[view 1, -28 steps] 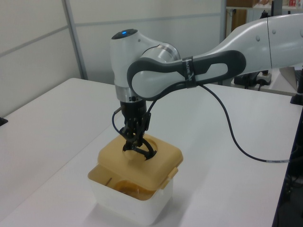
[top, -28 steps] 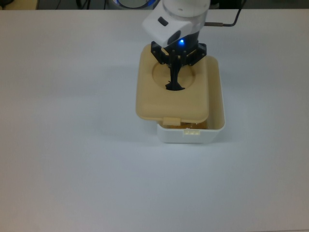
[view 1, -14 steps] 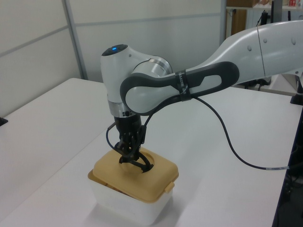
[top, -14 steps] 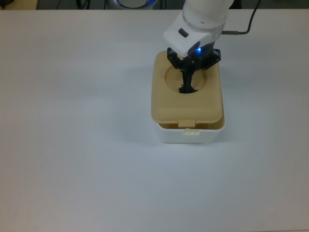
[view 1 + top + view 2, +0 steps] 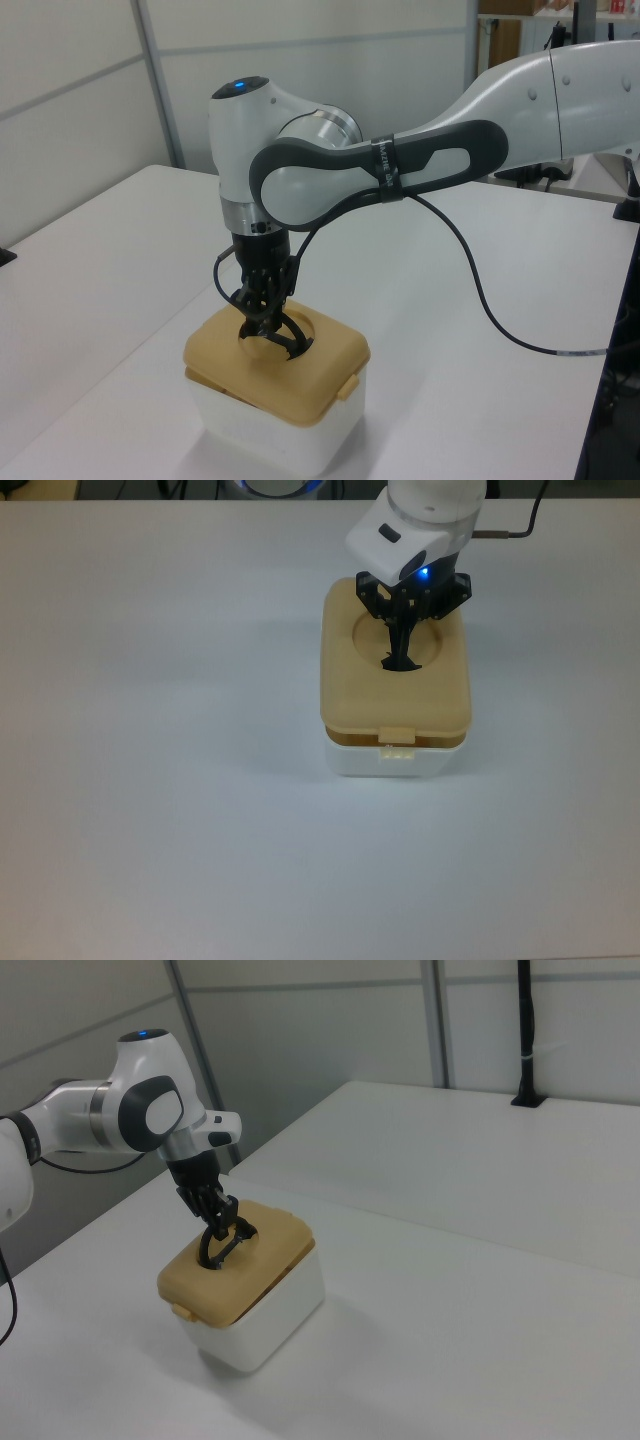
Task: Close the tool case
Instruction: 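Lower the lid onto the box rim and press it down, then open the gripper and raise it away from the lid handle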
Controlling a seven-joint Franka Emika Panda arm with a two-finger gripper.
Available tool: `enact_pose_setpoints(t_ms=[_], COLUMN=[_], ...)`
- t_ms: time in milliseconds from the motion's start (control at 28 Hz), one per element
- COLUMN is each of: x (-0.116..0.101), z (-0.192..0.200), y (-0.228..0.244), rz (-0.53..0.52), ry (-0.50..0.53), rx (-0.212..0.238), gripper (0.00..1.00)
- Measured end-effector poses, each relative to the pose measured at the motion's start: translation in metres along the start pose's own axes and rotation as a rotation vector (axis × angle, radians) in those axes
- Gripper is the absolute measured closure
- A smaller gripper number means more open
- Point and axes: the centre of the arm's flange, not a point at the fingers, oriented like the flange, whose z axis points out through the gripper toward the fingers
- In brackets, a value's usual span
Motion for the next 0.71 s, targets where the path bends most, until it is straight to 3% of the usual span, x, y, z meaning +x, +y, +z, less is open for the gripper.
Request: enact_pose_setpoints(t_ms=[714], x=[0.0], z=[0.019], y=[-0.014], rz=[-0.008], ry=[-0.03], rx=[0.001], gripper=[0.92])
